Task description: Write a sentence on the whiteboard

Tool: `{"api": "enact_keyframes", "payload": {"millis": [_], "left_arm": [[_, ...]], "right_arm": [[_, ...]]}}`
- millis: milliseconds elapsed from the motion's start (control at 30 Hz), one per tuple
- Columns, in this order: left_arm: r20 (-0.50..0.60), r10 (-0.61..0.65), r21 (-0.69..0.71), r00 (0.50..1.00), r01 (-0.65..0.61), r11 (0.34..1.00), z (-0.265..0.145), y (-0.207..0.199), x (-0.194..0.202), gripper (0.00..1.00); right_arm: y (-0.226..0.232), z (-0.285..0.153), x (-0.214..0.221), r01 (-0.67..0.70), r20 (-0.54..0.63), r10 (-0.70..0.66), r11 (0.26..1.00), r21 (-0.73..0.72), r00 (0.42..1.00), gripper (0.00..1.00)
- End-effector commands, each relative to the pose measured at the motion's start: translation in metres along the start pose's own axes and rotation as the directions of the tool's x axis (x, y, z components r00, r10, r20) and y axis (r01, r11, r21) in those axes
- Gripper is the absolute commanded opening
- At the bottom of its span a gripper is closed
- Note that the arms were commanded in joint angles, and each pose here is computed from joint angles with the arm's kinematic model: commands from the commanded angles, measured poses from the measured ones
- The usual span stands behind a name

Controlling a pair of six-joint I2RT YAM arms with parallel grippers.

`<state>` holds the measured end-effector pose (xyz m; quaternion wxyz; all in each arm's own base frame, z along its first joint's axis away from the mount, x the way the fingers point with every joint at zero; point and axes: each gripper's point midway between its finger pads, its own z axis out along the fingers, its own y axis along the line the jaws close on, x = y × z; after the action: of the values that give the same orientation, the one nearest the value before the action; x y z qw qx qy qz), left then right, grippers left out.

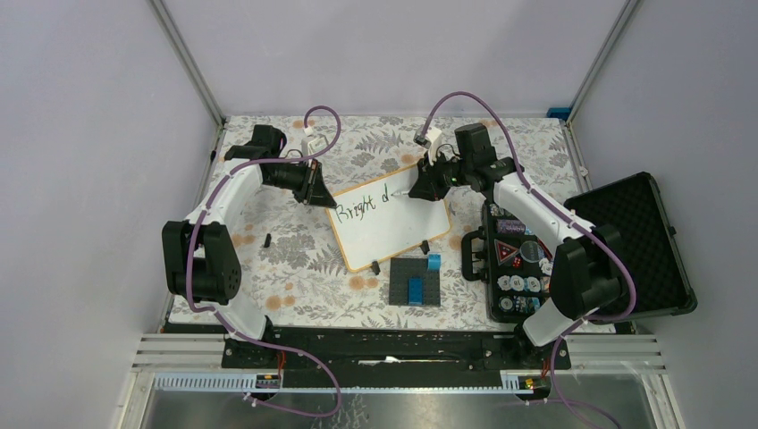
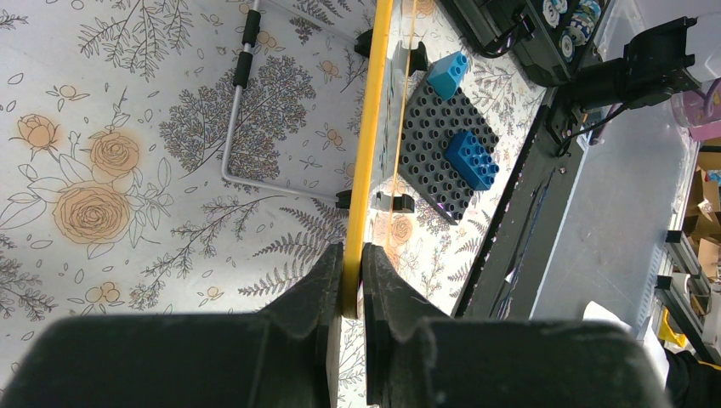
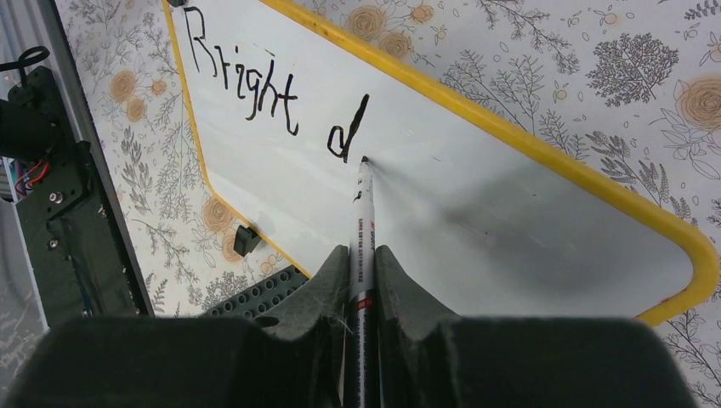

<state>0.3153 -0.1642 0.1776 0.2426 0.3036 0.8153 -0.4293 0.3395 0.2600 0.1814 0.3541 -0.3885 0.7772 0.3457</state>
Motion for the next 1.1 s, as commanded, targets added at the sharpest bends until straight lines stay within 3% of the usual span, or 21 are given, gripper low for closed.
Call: {"api": "enact_keyframes", "payload": {"millis": [0, 1067], "left_arm": [[0.003, 0.091, -0.048, 0.996, -0.091, 0.995, -0.002, 0.004, -0.006, 0.0], [0.001, 0.095, -0.05, 0.996, -0.094, 0.994, -0.003, 0.004, -0.005, 0.0]], "right_arm": [[-0.006, -0.001, -0.024, 0.04, 0.053, -0.042, 0.999, 0.029, 0.998, 0.0], [0.005, 0.002, 0.0, 0.051, 0.006, -0.051, 0.999, 0.007, 0.999, 0.0]]}}
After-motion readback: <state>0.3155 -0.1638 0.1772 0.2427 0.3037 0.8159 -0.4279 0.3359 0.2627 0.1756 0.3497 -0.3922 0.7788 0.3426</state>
